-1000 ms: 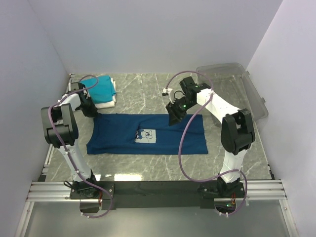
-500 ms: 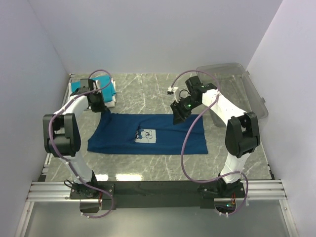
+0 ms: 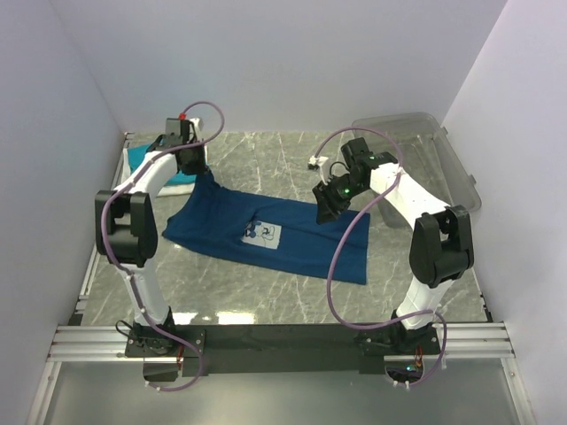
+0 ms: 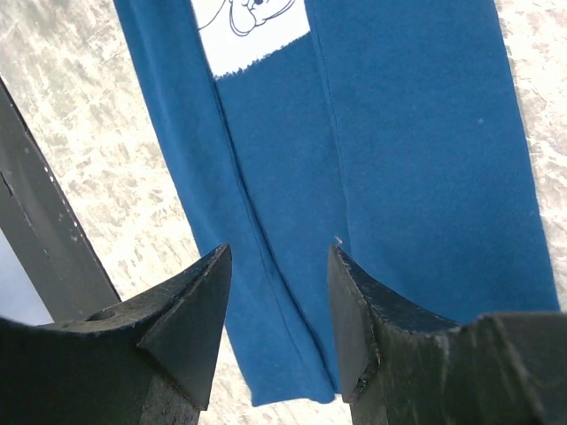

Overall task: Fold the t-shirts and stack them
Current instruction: Fold the tshirt

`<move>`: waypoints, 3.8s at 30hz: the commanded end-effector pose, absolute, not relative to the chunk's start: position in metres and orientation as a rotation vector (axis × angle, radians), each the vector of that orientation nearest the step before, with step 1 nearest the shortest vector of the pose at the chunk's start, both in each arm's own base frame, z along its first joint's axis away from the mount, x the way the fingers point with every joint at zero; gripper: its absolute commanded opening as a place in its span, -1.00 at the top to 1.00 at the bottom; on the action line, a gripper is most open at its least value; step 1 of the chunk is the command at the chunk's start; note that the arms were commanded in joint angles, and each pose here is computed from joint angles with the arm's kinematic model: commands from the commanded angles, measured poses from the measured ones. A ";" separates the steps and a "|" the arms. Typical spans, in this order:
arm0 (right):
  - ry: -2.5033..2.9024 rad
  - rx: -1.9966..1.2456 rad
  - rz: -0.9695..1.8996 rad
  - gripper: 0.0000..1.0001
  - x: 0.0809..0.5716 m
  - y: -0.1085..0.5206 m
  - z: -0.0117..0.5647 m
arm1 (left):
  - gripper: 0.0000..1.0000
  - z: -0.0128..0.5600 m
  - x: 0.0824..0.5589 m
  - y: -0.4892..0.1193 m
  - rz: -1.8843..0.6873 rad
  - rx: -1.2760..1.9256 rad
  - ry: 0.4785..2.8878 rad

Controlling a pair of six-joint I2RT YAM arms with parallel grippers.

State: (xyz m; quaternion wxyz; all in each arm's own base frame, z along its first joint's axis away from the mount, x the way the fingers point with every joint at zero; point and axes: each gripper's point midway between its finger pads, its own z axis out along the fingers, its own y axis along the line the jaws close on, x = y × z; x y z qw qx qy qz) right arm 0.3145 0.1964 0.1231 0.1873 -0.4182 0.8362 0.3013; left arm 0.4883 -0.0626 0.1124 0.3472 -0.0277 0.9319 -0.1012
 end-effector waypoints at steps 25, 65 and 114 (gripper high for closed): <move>2.392 -1.158 0.731 -0.10 0.339 0.180 0.109 | -0.64 0.224 0.571 -0.067 0.077 -0.230 2.146; 2.100 -1.684 0.402 -0.08 0.235 0.245 0.073 | -0.90 0.131 0.290 0.010 -0.503 -1.021 2.010; 2.162 -1.820 0.203 0.02 0.194 0.203 0.015 | -0.68 0.122 0.270 -0.010 -0.626 -0.993 2.023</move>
